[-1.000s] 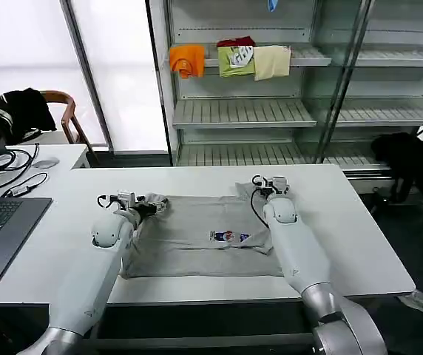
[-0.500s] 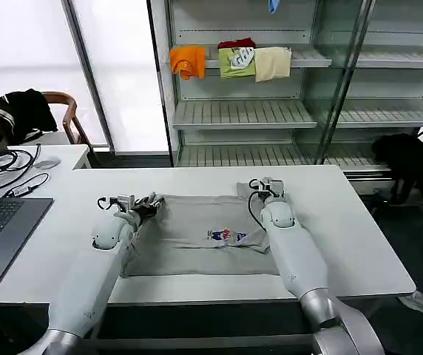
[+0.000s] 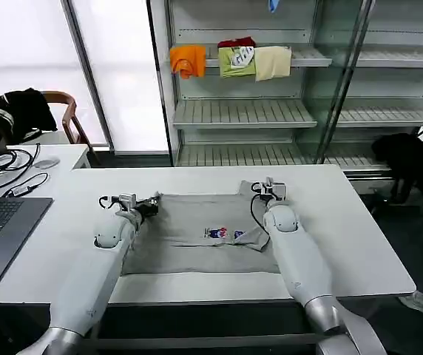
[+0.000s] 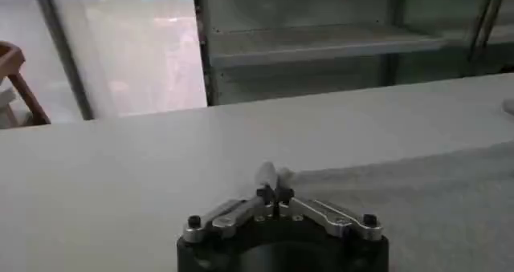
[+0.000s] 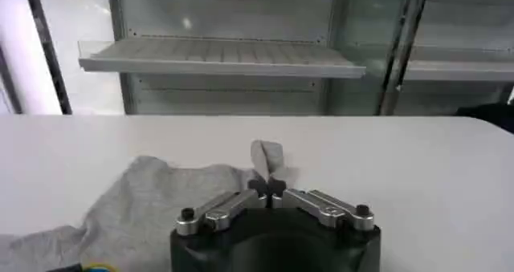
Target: Fold and organize the clothes.
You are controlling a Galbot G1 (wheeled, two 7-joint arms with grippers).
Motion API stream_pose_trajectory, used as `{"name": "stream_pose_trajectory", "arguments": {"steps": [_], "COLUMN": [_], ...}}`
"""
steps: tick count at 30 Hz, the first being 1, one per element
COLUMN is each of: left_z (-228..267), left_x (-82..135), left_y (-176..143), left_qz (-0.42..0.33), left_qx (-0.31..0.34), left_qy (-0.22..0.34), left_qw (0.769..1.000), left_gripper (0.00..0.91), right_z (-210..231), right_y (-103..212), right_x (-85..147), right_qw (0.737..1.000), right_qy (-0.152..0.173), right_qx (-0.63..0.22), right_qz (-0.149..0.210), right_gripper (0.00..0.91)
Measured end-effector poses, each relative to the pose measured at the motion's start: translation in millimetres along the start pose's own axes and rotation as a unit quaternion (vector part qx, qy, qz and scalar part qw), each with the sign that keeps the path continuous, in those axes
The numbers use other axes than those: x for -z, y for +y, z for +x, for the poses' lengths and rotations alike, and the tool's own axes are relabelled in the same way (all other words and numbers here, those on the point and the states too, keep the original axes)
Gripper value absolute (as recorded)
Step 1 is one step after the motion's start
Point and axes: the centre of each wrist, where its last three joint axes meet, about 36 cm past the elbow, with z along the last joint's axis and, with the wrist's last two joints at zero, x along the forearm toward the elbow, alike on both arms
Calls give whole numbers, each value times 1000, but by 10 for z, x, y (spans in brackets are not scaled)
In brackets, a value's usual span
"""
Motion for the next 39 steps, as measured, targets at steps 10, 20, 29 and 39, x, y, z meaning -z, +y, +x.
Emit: {"name": "stream_pose_trajectory", "arguments": {"steps": [10, 20, 29, 39], "left_z": [113, 298, 488, 761], "left_x": [41, 37, -5, -88], "left_y": [57, 103, 147, 201], "left_qz": [-3, -13, -20, -31], "left_qx": [-2, -4, -5, -8], "left_qy": [-28, -46, -56, -56], "left_qw": [1000, 999, 998, 998], "left_gripper": [20, 20, 20, 20], "right_z": [256, 624, 940, 1338], "right_y": [54, 94, 35, -5], "right_x": [256, 474, 454, 274], "right_qw": [999, 995, 992, 989], "right_qy": [-40, -96, -122, -138], "right_qx": [19, 35, 38, 39], "right_qz": [-15, -19, -21, -21], "right_gripper": [0, 0, 0, 0]}}
